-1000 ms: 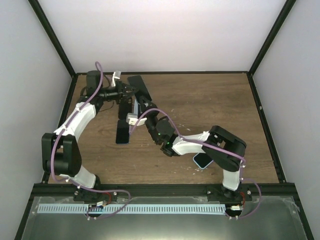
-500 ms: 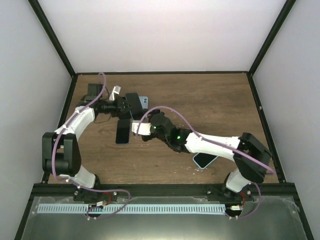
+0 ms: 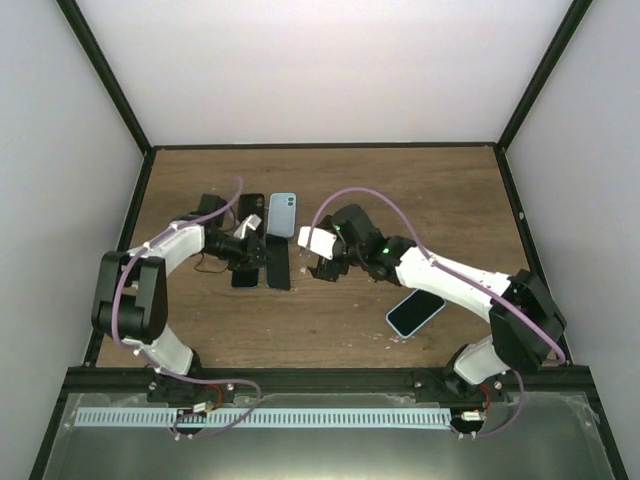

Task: Take the phone out of the phone case
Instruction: Place the phone at the center of the board.

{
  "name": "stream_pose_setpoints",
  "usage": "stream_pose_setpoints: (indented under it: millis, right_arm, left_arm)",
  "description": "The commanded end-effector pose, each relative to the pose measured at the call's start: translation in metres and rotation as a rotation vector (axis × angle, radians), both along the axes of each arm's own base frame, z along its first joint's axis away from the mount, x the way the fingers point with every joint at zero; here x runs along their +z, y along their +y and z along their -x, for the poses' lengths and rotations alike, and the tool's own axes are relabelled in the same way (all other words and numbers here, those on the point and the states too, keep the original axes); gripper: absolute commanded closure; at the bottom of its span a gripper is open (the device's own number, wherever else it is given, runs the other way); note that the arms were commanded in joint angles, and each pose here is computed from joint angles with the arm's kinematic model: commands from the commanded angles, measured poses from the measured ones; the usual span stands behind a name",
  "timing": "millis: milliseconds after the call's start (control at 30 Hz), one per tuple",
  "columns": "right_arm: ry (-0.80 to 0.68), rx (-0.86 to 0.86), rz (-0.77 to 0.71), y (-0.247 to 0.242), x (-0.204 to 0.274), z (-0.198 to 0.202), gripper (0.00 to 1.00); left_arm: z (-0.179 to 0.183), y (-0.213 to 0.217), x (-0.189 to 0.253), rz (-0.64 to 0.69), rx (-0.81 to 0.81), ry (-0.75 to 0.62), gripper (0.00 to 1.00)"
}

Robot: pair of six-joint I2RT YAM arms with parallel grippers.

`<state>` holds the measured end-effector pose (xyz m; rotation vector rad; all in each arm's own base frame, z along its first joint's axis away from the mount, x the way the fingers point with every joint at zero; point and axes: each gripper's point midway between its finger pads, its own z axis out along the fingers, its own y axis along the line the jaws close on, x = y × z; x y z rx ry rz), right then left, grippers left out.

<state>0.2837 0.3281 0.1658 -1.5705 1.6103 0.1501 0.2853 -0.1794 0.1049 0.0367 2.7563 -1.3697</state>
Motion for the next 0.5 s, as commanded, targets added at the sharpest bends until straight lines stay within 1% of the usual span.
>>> stream_pose_setpoints:
  millis: [0, 467]
  right_arm:
    - [0.090, -0.023, -0.062, -0.011, 0.012, -0.001, 0.00]
    - [0.114, -0.060, -0.059, -0.023, 0.005, -0.006, 0.00]
  left_arm:
    - [-0.001, 0.000, -0.013, -0.012, -0.049, 0.021, 1.00]
    - [-0.027, -0.004, -0.047, -0.078, -0.042, 0.075, 1.00]
